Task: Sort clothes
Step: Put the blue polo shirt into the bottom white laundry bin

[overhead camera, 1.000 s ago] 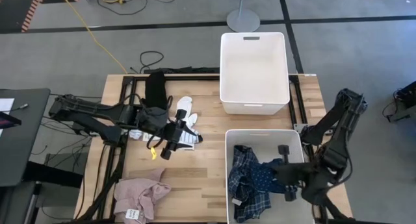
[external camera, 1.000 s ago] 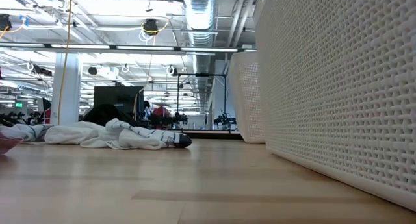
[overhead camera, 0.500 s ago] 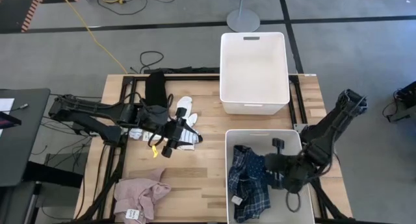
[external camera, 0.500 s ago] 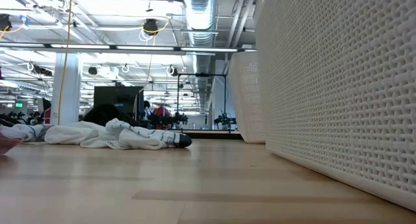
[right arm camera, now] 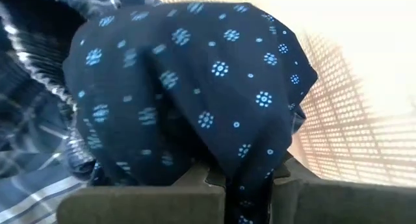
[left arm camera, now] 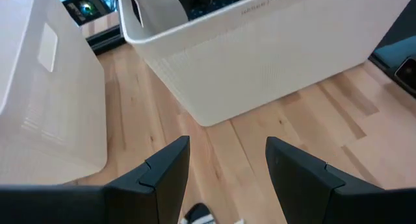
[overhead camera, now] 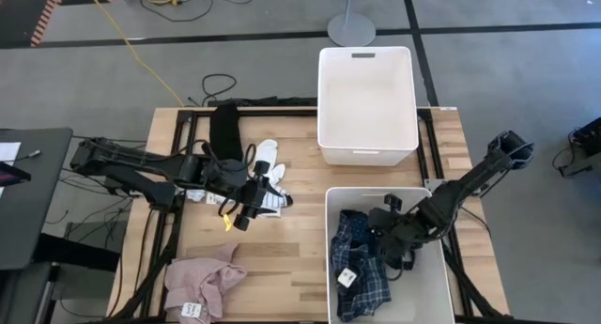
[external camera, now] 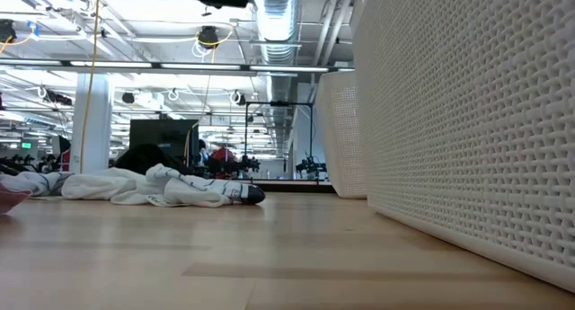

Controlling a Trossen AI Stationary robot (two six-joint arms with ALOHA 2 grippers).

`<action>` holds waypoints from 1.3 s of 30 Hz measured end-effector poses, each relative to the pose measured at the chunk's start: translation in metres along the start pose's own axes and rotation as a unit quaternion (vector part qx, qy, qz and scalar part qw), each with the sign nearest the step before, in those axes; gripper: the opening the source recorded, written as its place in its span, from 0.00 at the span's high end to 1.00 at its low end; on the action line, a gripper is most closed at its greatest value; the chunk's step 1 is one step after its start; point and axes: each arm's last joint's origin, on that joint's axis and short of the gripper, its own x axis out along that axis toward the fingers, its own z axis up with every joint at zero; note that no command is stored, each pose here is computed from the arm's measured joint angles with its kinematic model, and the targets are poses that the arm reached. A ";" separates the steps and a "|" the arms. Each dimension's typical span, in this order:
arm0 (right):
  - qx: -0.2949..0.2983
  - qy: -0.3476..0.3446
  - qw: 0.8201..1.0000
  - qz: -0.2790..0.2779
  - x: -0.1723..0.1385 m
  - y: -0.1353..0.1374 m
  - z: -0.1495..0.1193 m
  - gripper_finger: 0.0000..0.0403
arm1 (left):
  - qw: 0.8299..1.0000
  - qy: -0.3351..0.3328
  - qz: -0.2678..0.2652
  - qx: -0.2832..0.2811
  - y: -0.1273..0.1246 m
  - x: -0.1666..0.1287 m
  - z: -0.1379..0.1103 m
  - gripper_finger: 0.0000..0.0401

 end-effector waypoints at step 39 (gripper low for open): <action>-0.028 -0.048 0.993 0.100 -0.012 0.014 0.032 0.37 | 0.969 0.235 0.028 -0.077 -0.023 0.032 -0.133 0.51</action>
